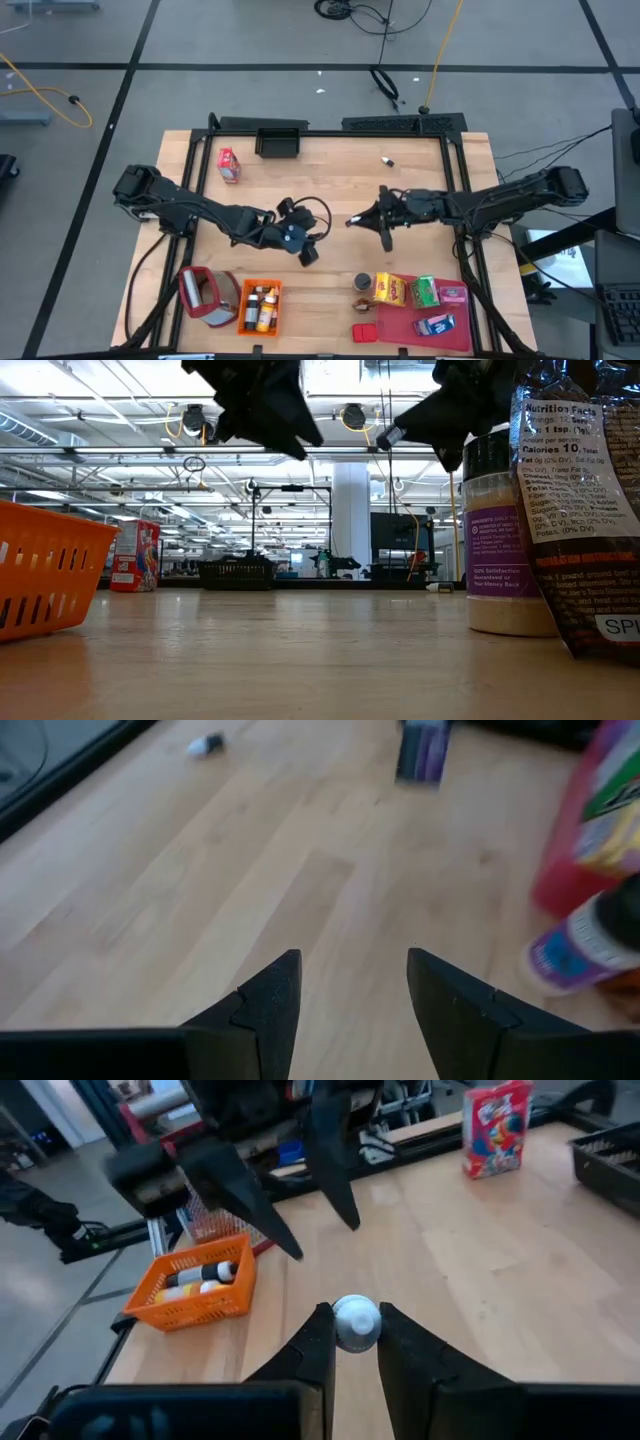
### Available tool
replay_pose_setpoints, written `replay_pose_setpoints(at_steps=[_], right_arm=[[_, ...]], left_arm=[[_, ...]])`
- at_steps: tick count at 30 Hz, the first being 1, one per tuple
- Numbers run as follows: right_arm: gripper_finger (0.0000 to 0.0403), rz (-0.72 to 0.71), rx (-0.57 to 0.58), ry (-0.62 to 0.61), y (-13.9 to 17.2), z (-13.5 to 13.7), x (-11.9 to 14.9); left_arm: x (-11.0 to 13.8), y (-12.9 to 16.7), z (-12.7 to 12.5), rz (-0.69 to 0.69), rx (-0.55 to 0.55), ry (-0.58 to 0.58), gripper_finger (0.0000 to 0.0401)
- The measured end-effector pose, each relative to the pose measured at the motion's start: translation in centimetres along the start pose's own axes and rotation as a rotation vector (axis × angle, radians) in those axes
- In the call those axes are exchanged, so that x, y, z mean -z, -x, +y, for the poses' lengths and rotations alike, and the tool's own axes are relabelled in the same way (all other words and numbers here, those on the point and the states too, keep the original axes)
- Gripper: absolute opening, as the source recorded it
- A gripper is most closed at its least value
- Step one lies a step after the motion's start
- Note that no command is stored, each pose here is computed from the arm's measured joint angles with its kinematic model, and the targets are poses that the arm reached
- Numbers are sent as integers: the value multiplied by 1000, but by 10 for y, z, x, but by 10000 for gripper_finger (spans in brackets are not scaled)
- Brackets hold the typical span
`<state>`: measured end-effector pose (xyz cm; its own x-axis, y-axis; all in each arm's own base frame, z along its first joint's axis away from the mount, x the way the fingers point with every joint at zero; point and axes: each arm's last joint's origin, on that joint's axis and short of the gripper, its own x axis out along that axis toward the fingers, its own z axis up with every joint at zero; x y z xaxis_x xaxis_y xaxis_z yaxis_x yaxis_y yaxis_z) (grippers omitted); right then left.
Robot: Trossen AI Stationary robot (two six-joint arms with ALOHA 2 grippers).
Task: Pick & Place Kitchen Items
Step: Put the small purple food coloring bottle into the orange bin
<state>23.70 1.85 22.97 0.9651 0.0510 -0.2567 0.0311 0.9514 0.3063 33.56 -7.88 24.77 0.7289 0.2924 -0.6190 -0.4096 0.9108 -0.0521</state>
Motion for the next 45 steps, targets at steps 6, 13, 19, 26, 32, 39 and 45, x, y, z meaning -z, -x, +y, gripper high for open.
replay_pose_setpoints(at_steps=[6, 13, 19, 26, 32, 39, 45], right_arm=[[42, 20, -24, 21, -20, 9, 2], [42, 9, -50, 71, -42, 19, -6], [42, 0, -58, 97, -58, 24, -15], [42, 10, -59, 113, -72, 27, -17], [44, 16, -65, 114, -74, 28, -18], [45, 15, -64, 118, -74, 28, -18], [48, 13, -65, 125, -74, 28, -18]], left_arm=[[-9, 1, -6, -76, 86, -31, 182], [-13, 1, -8, -105, 111, -34, 182], [-13, 1, -9, -97, 135, -34, 182], [-11, 2, -11, -84, 170, -44, 181], [-9, 4, -14, -75, 171, -59, 133], [-8, 4, -14, -65, 175, -78, 39], [-7, 4, -14, -54, 184, -65, 39]])
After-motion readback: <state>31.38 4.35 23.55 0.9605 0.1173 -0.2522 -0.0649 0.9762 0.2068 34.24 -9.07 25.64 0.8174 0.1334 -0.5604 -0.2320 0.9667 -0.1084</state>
